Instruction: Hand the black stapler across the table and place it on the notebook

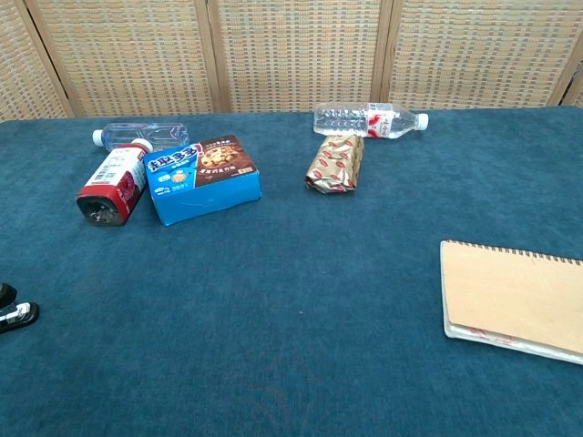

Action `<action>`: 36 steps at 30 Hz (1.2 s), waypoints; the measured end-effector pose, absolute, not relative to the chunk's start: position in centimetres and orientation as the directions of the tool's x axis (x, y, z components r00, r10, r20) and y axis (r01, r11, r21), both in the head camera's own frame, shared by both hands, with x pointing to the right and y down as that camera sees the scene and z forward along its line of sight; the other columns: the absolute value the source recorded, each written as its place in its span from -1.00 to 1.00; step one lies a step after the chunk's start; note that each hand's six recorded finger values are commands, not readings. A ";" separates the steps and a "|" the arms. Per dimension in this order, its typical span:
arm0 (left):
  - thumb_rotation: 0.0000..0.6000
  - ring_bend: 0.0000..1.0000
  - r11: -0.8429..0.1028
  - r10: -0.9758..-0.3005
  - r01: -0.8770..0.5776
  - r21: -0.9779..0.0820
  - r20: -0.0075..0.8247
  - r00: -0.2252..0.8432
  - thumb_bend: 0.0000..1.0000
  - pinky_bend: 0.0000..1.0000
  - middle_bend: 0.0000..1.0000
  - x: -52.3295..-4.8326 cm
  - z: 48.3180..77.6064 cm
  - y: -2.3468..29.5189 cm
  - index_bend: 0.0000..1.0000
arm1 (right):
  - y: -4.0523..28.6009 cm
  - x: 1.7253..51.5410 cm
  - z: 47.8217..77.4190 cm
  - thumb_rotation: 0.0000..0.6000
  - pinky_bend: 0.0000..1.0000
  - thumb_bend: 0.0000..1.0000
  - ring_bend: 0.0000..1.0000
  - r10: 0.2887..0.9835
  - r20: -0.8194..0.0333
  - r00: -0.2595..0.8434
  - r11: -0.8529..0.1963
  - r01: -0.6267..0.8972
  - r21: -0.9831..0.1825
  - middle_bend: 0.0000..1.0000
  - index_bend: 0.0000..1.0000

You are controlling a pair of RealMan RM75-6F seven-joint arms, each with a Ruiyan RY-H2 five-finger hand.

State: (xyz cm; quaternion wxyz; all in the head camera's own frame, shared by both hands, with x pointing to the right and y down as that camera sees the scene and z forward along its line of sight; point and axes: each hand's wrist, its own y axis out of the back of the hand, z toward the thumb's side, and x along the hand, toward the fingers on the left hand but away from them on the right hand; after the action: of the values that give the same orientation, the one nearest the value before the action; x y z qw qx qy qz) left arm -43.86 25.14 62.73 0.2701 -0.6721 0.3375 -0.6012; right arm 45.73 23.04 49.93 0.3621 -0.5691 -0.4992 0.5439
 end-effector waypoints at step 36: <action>1.00 -0.07 -0.501 -0.850 -0.283 -0.818 0.526 -0.016 -0.17 0.14 0.14 -42.7 67.7 24.1 0.24 | 22.6 46.5 50.5 1.00 -1.00 -0.88 -1.00 0.954 -0.276 -0.114 -0.251 0.197 -0.948 -1.00 -1.00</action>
State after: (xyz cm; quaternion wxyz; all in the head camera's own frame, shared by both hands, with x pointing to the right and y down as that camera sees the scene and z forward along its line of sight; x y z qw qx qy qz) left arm -42.72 24.08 67.69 0.2502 -0.6552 0.4324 -0.5667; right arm 46.51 22.62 50.51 0.3446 -0.5692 -0.5058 0.5490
